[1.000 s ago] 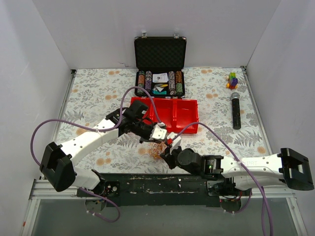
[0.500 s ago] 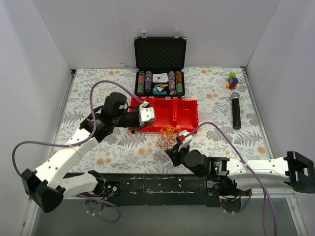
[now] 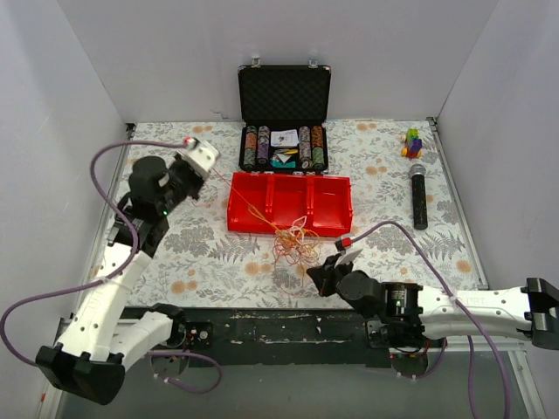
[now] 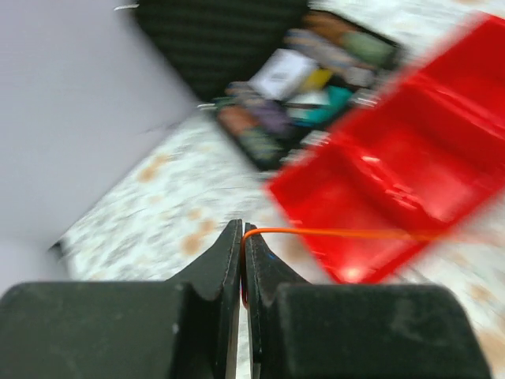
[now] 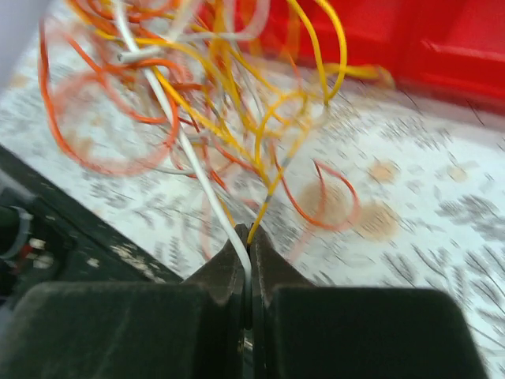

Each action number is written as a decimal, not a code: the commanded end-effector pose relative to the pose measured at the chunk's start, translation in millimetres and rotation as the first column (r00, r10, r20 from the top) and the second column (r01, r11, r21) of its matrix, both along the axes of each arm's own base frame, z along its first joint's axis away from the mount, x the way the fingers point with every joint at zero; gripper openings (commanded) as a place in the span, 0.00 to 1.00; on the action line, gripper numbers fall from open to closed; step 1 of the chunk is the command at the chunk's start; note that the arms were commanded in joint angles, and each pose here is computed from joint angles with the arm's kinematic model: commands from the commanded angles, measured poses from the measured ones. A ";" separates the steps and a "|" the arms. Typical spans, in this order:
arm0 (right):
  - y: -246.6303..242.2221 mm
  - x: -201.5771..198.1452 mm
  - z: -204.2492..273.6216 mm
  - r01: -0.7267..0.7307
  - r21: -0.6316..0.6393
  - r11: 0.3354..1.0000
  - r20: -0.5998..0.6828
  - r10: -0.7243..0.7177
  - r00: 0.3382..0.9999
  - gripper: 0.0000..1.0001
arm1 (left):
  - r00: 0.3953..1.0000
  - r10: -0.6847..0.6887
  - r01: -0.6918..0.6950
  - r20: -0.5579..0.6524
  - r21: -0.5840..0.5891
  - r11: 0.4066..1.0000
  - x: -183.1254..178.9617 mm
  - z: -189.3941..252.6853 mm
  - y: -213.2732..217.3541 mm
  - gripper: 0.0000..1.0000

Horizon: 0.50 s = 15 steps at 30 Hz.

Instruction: Untangle the cables

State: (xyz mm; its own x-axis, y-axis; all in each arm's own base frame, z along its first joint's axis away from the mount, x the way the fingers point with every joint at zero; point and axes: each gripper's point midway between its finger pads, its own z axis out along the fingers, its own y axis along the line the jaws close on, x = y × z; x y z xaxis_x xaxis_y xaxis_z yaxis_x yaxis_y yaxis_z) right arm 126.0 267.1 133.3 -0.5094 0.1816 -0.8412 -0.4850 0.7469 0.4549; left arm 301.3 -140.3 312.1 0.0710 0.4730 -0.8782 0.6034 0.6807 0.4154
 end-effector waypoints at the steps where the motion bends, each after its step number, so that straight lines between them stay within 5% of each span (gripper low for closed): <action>1: -63.0 -2.1 -76.6 0.084 -0.317 0.945 -0.064 -0.110 0.992 0.01 | 0.839 0.479 -0.404 0.260 -0.292 0.867 46.2 132.6 105.5 0.00; 15: -98.4 -4.4 -92.3 0.189 -0.383 0.904 -0.122 -0.252 0.960 0.01 | 0.711 0.702 -0.524 0.028 -0.644 0.557 82.9 190.4 252.0 0.00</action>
State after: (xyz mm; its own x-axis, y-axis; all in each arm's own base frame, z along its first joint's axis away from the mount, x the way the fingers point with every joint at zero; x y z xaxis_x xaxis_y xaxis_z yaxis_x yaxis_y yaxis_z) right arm 119.3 191.5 46.9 -0.6239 -0.0068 -0.7814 -0.3033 0.9237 0.2342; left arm 392.5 85.5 448.3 0.0681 0.0558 -0.9961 -0.0894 0.9948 0.0497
